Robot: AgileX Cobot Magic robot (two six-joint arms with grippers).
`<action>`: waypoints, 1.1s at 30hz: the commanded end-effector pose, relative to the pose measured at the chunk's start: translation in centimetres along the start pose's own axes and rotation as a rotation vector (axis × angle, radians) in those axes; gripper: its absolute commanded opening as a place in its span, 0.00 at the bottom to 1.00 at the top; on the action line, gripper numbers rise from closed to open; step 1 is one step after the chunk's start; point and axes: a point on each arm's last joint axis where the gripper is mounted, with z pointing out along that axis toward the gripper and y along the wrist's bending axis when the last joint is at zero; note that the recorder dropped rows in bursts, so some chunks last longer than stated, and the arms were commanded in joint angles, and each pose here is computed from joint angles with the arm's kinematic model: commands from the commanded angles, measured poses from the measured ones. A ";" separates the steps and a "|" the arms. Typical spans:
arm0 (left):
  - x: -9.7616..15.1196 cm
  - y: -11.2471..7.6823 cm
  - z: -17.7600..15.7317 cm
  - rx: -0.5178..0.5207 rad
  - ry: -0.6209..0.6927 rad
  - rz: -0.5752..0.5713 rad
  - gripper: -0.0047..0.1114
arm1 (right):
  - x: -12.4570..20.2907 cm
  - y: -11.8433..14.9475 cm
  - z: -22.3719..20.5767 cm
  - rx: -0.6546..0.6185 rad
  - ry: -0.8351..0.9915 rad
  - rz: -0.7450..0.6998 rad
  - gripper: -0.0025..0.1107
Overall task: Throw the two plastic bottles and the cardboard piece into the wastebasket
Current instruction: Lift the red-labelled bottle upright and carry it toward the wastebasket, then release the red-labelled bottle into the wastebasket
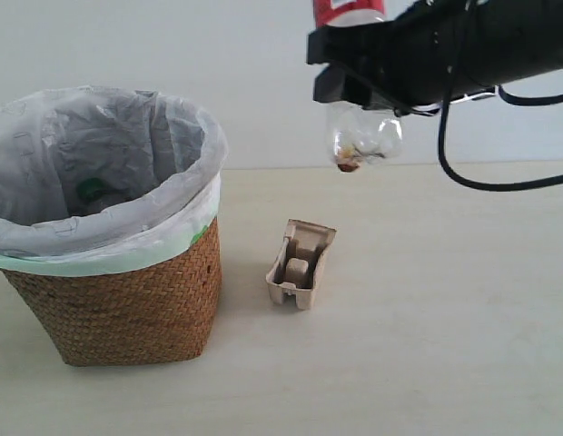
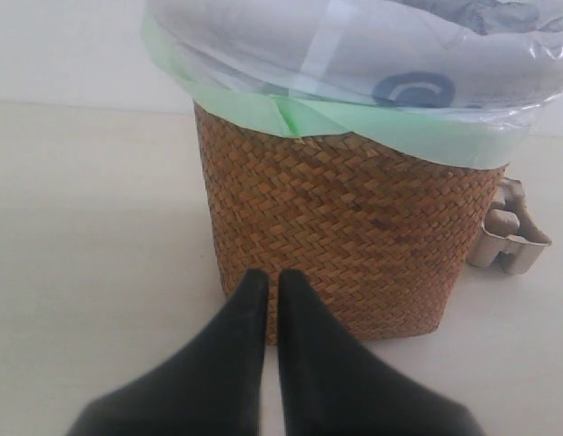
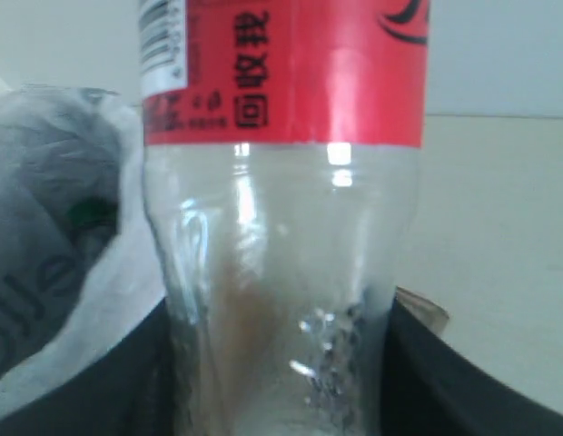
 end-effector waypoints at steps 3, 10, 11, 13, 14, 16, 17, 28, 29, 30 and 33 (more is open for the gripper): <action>0.1 0.0 0.0 -0.003 -0.003 -0.009 0.07 | -0.7 2.2 -0.6 -0.060 -0.025 -0.039 0.03; 0.1 0.0 0.0 -0.003 -0.003 -0.009 0.07 | -0.5 -2.0 -0.9 0.140 0.084 -0.031 0.03; 0.1 0.0 0.0 -0.003 -0.003 -0.009 0.07 | -0.5 -2.8 -1.1 0.181 0.101 -0.017 0.03; 0.1 0.0 0.0 -0.003 -0.003 -0.009 0.07 | -0.4 -4.9 -1.6 0.287 0.145 -0.008 0.03; 0.1 0.0 0.0 -0.003 -0.003 -0.009 0.07 | -0.4 -5.8 -1.9 0.334 0.161 0.001 0.03; 0.1 0.0 0.0 -0.003 -0.003 -0.009 0.07 | -0.1 -7.9 -2.5 0.434 0.201 0.012 0.03; 0.1 0.0 0.0 -0.003 -0.003 -0.009 0.07 | 0.0 -8.8 -2.7 0.470 0.215 0.012 0.03; 0.1 0.0 0.0 -0.003 -0.003 -0.009 0.07 | 2.1 -15.7 -5.0 0.697 0.291 0.080 0.03; 0.1 0.0 0.0 -0.003 -0.003 -0.009 0.07 | 2.2 -15.9 -5.1 0.709 0.298 0.077 0.03; 0.1 0.0 0.0 -0.003 -0.003 -0.009 0.07 | 2.2 -16.1 -5.3 0.718 0.302 0.071 0.03; 0.1 0.0 0.0 -0.003 -0.003 -0.009 0.07 | 2.1 -16.1 -5.2 0.714 0.291 0.080 0.03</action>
